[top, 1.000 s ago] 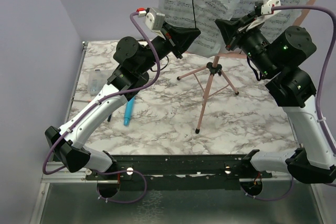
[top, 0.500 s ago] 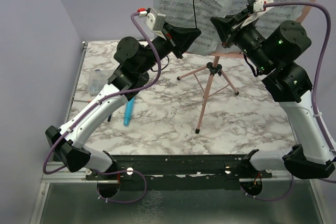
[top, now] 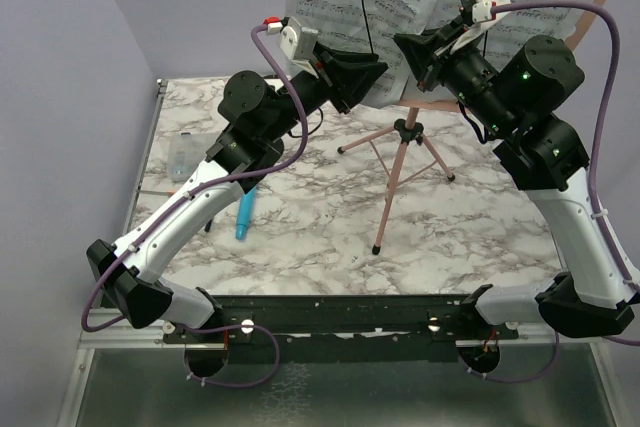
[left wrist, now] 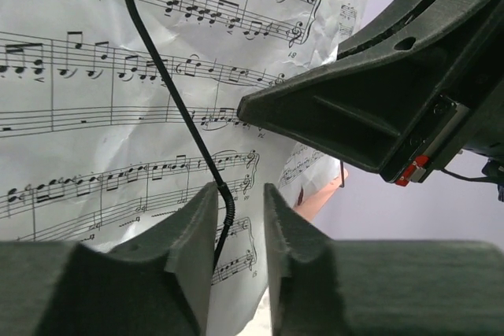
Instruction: Set up the instrument practice props
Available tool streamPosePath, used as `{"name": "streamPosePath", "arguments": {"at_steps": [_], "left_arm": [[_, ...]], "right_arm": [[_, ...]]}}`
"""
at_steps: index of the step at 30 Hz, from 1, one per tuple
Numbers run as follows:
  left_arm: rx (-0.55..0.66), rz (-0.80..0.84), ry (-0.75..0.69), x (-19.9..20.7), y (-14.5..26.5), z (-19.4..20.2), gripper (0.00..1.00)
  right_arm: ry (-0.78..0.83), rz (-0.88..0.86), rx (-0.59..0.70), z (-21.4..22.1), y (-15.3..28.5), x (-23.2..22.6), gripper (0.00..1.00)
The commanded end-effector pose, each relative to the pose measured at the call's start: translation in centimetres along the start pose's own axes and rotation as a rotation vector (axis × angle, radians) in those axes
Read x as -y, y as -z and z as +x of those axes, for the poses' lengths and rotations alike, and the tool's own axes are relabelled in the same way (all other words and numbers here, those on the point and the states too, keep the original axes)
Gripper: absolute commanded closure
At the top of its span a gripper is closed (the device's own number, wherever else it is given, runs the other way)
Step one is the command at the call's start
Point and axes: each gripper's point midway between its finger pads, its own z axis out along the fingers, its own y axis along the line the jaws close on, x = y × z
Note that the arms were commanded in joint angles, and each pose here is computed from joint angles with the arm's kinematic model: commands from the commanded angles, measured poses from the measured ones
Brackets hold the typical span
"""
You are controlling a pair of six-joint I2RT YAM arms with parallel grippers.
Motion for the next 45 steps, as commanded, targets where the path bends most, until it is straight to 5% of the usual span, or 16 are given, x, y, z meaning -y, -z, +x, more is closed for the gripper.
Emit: {"name": "streamPosePath", "arguments": {"at_steps": [1, 10, 37, 45], "left_arm": [[-0.009, 0.02, 0.001, 0.7, 0.3, 0.5, 0.65], [0.008, 0.0, -0.009, 0.6, 0.9, -0.2, 0.46], [0.013, -0.006, 0.001, 0.8, 1.4, -0.5, 0.41], [0.011, -0.007, 0.0, 0.7, 1.5, -0.3, 0.4]], "right_arm": [[0.001, -0.028, -0.014, 0.1, 0.2, -0.6, 0.99], [-0.002, 0.001, 0.003, -0.7, 0.5, 0.0, 1.0], [-0.034, 0.082, 0.1, -3.4, 1.2, 1.4, 0.98], [-0.042, 0.091, 0.1, -3.2, 1.5, 1.5, 0.79]]}}
